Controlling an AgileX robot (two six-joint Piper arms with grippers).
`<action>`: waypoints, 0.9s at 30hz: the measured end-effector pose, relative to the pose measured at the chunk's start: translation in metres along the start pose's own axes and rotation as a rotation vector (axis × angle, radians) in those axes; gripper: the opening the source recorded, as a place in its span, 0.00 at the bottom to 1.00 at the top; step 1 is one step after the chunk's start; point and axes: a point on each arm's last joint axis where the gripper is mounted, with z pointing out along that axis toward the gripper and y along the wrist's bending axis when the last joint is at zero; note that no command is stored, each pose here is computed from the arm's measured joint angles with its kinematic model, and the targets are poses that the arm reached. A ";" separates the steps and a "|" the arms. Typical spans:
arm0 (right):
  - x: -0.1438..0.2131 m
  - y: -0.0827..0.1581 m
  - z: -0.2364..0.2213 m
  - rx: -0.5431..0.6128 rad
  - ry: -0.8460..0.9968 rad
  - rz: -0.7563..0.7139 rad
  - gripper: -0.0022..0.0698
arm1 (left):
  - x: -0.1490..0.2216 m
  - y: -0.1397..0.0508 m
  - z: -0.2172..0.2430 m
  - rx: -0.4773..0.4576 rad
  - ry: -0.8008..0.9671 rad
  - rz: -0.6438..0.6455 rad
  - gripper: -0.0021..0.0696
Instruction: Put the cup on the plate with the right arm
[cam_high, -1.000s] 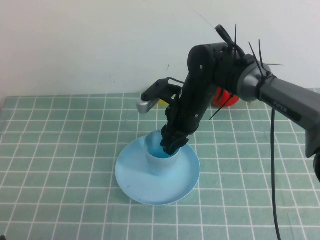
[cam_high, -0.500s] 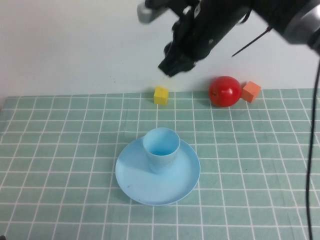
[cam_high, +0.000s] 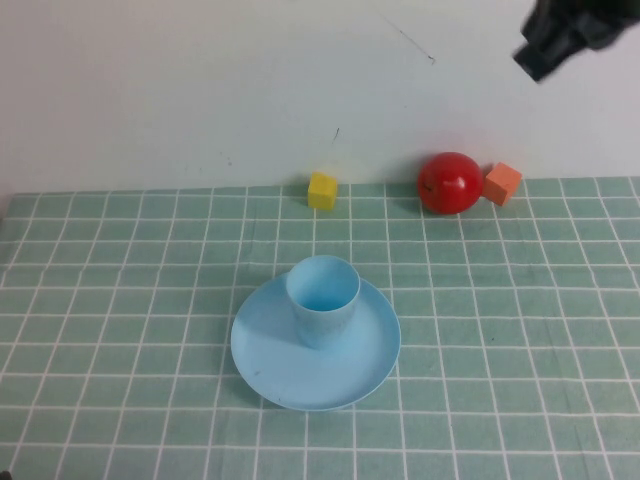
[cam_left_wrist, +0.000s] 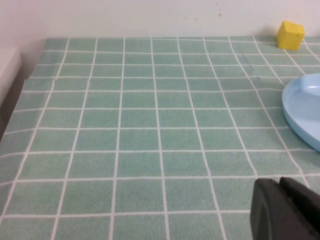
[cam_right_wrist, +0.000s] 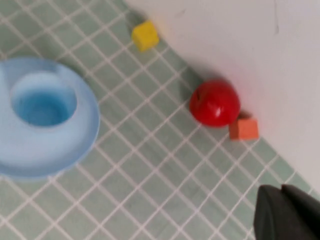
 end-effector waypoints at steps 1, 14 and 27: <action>0.011 0.003 -0.001 -0.002 0.031 -0.001 0.03 | 0.000 0.000 0.000 0.000 0.000 0.000 0.02; 0.159 0.061 -0.065 -0.061 -0.082 0.043 0.03 | 0.000 0.000 0.000 0.000 0.000 0.000 0.02; 0.263 0.106 -0.060 -0.004 -0.325 0.105 0.03 | 0.000 0.000 0.000 0.000 0.000 0.000 0.02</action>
